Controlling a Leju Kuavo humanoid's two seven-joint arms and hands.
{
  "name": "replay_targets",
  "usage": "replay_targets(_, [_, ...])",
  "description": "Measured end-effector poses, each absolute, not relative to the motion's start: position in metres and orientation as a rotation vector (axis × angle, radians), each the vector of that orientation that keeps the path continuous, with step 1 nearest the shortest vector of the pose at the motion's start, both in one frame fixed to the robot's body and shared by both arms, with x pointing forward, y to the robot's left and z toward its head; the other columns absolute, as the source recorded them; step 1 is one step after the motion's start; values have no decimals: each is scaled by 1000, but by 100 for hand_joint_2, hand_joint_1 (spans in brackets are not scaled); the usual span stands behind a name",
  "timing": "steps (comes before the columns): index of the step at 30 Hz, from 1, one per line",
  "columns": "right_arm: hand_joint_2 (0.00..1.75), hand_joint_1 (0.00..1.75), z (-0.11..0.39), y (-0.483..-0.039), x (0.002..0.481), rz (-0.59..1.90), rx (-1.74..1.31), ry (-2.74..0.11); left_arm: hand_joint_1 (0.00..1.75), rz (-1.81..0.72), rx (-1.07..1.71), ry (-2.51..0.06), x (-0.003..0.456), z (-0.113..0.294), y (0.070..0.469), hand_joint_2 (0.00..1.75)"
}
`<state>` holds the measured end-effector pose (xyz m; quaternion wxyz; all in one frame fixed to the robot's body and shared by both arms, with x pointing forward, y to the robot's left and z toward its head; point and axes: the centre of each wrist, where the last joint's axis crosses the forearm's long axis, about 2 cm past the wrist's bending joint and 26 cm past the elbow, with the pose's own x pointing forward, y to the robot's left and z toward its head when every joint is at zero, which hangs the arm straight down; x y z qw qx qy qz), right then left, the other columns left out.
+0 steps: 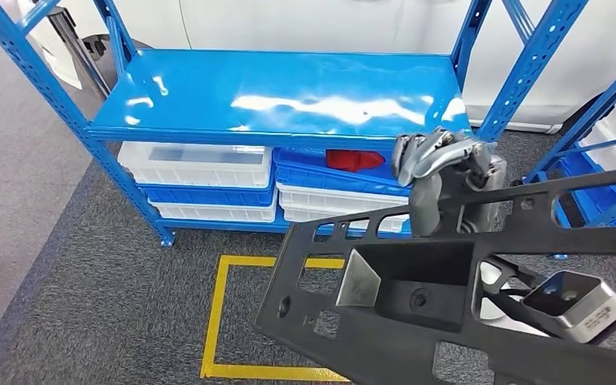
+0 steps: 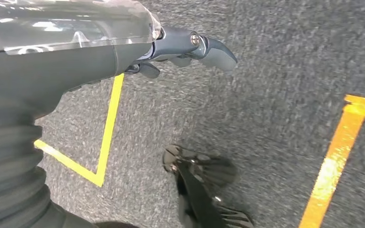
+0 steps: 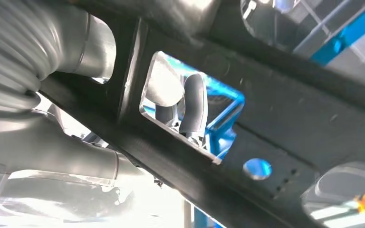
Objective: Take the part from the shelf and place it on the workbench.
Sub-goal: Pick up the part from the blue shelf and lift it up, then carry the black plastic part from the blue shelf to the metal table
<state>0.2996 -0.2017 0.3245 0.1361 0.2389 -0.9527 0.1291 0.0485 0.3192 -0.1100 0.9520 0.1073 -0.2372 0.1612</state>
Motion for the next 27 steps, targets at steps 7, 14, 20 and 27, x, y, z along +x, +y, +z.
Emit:
replay_targets(7, [175, 175, 344, -186, 288, 356, 750, -2803, 0, 335, 198, -508, 50, -110, 321, 175])
replay_targets(14, [175, 175, 334, -189, 282, 364, 770, -2834, 0, 320, 184, -510, 49, -110, 321, 175])
replay_targets(20, [175, 175, 333, -190, 279, 384, 787, -2844, 0, 321, 182, -522, 51, -110, 321, 175])
replay_targets(27, [175, 175, 330, -186, 276, 388, 817, -2824, 0, 321, 182, -521, 50, -110, 321, 175])
